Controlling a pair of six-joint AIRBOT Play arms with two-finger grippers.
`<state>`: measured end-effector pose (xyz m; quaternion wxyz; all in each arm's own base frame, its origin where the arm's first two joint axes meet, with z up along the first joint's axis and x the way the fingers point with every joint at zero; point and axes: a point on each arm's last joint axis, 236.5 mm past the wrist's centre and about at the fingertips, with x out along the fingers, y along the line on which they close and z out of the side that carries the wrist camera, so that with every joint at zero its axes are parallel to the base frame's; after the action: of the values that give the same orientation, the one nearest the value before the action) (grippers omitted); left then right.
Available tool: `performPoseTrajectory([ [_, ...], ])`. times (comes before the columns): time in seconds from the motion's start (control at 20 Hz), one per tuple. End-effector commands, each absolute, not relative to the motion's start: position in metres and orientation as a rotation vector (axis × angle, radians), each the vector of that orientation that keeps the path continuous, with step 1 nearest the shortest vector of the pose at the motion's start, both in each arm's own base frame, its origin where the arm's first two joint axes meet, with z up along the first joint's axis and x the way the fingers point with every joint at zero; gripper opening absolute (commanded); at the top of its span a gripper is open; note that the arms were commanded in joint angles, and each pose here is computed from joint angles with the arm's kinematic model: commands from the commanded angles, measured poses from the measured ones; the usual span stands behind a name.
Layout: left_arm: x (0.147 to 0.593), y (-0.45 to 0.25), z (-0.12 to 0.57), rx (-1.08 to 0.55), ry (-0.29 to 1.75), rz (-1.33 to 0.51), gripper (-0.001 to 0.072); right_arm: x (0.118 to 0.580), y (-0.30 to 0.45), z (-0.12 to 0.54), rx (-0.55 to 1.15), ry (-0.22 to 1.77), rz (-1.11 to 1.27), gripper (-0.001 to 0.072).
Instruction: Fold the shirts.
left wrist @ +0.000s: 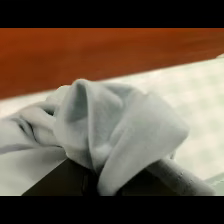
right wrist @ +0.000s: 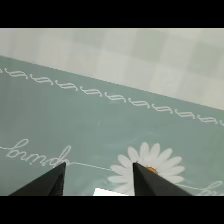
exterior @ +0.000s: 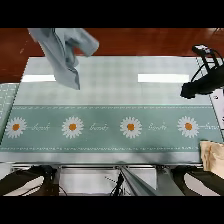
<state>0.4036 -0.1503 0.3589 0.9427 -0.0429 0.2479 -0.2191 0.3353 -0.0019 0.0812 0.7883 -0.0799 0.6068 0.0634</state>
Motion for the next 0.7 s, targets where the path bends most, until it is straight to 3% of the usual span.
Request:
performPoseTrajectory([
  [0.0,0.307,-0.173,0.444,-0.06,0.293,-0.586,0.0024,0.317,-0.029,0.112,-0.262,1.258,0.041,0.0469],
  [0.15,0.268,-0.199,0.451,-0.041,0.288,-0.703,0.0024,0.306,-0.039,0.14,-0.286,1.178,-0.013,0.0474],
  [0.3,0.268,-0.231,0.417,-0.009,0.389,-0.779,0.0024,0.297,-0.041,0.152,-0.289,1.147,-0.025,0.0475],
  [0.65,0.288,-0.308,0.247,0.078,0.825,-0.859,0.0024,0.296,-0.041,0.155,-0.288,1.136,-0.026,0.0475],
])
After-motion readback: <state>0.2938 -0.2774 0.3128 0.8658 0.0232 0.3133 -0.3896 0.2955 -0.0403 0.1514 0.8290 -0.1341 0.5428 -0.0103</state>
